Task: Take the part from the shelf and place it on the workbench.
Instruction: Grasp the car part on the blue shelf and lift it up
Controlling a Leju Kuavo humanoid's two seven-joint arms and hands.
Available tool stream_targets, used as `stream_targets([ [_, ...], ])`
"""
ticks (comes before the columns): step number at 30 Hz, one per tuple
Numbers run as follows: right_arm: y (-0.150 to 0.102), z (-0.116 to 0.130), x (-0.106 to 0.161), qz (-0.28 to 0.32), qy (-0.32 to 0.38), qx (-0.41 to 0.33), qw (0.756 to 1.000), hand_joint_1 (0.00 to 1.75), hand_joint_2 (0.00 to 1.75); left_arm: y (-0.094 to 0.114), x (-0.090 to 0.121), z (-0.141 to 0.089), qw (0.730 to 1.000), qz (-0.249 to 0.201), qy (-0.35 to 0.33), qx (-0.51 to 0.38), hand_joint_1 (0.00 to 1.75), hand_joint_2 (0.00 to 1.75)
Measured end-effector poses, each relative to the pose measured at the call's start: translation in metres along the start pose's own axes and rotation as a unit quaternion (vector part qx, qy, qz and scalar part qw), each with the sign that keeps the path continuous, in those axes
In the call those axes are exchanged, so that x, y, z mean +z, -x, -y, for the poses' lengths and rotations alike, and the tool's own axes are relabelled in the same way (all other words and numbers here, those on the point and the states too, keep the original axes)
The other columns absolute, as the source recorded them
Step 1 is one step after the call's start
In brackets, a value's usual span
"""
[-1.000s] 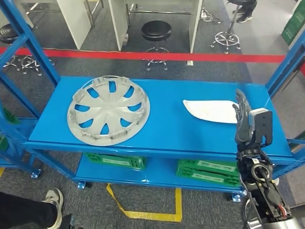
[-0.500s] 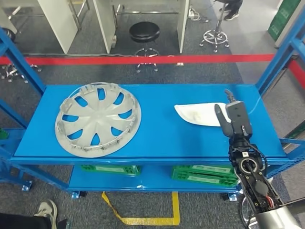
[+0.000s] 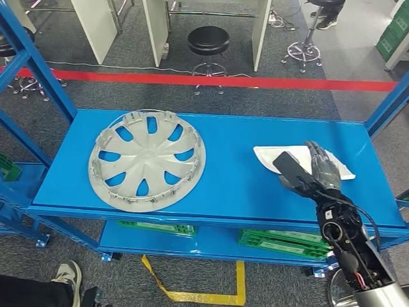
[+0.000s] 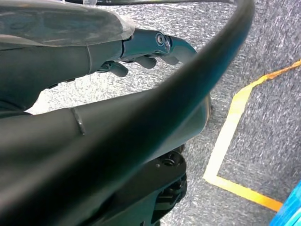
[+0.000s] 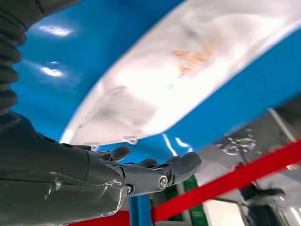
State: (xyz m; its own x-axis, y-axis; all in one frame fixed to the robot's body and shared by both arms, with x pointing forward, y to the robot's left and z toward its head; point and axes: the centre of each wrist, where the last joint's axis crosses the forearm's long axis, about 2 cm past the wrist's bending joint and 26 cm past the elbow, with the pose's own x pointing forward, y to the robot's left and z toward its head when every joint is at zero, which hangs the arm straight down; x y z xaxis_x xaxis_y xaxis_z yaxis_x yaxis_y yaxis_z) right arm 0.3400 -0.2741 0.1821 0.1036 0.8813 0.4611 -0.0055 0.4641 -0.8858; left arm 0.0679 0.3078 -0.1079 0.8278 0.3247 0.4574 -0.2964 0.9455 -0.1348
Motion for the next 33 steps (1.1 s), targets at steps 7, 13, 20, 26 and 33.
stream_targets([
  [7, 0.007, -0.001, 0.001, -0.019, -0.016, 0.034, 0.999, 0.0, 1.75, 0.0, 0.0, 0.0, 1.0, -0.001, 0.003, -0.005, 0.0, 0.0],
  [13, 0.015, -0.002, 0.0, -0.031, -0.034, 0.055, 0.997, 0.0, 1.75, 0.0, 0.0, 0.001, 1.0, -0.002, 0.004, -0.006, 0.0, 0.0],
  [20, 0.021, -0.003, -0.001, -0.034, -0.041, 0.067, 0.996, 0.0, 1.75, 0.0, 0.0, 0.001, 1.0, -0.002, 0.004, -0.005, 0.0, 0.0],
  [26, 0.023, 0.0, -0.005, -0.035, -0.046, 0.076, 0.995, 0.0, 1.75, 0.0, 0.0, 0.001, 1.0, -0.002, 0.007, -0.004, 0.0, 0.0],
  [33, 0.033, 0.003, -0.009, -0.034, -0.054, 0.064, 0.996, 0.0, 1.75, 0.0, 0.0, 0.001, 1.0, 0.0, 0.008, -0.005, 0.0, 0.0],
])
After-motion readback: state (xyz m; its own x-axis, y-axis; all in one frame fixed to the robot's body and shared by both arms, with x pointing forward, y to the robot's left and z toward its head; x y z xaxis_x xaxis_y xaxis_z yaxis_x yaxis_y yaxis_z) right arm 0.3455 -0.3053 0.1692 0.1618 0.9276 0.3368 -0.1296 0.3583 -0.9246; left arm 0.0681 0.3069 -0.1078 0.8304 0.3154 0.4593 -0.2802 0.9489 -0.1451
